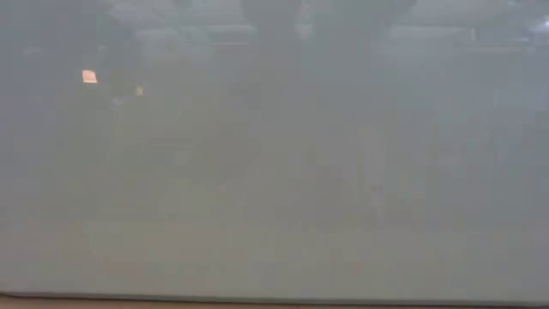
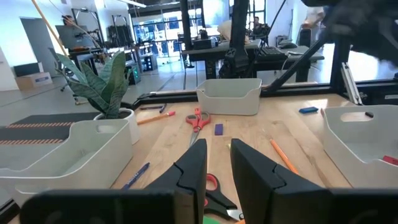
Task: Sort crayons/erasers/pens/pencils in bins
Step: Put the dark blue eraser into the bottom gray bin, then put the blue eraser into the bottom gray bin
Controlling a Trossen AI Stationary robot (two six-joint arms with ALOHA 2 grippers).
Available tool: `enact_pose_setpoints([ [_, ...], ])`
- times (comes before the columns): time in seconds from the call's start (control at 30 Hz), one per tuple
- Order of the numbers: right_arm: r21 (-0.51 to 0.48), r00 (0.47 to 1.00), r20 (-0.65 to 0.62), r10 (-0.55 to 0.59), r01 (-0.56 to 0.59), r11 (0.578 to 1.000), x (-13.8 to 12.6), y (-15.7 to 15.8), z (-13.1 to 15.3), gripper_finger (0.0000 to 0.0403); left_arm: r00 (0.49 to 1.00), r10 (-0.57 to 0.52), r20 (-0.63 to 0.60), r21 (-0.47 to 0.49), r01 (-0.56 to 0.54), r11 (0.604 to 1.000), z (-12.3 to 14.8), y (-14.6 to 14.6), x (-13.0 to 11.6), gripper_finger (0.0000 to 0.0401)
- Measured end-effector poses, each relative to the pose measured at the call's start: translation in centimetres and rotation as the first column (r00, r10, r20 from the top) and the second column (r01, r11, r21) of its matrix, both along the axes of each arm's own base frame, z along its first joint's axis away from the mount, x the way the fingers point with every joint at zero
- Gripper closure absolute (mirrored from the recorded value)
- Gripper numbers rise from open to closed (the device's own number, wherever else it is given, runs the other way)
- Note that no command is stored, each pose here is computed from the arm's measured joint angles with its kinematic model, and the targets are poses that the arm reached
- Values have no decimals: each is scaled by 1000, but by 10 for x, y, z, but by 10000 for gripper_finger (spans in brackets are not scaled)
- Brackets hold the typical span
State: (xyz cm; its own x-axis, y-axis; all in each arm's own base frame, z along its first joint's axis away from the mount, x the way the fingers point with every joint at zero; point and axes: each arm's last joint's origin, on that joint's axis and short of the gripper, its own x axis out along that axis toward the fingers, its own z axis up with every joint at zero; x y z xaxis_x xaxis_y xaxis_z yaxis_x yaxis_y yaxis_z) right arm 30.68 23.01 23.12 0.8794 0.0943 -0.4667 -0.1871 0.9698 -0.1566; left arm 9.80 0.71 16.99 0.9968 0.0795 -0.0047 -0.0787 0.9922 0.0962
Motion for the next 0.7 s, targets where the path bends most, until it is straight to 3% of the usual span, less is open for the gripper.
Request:
enact_pose_setpoints([
  [0.23,71,984,-176,-12,25,997,22,4,-50,334,1000,0,1,0,0,1000,0,0,0,325],
  [0.37,96,962,-271,-32,60,994,22,-2,-59,319,1000,0,1,0,0,1000,0,0,0,325],
  [0.5,116,959,-283,-37,72,991,19,-6,-49,277,1000,0,1,0,0,1000,0,0,0,325],
  [0.7,147,979,-201,17,13,989,-4,-6,1,227,1000,0,0,0,0,1000,0,0,0,325],
])
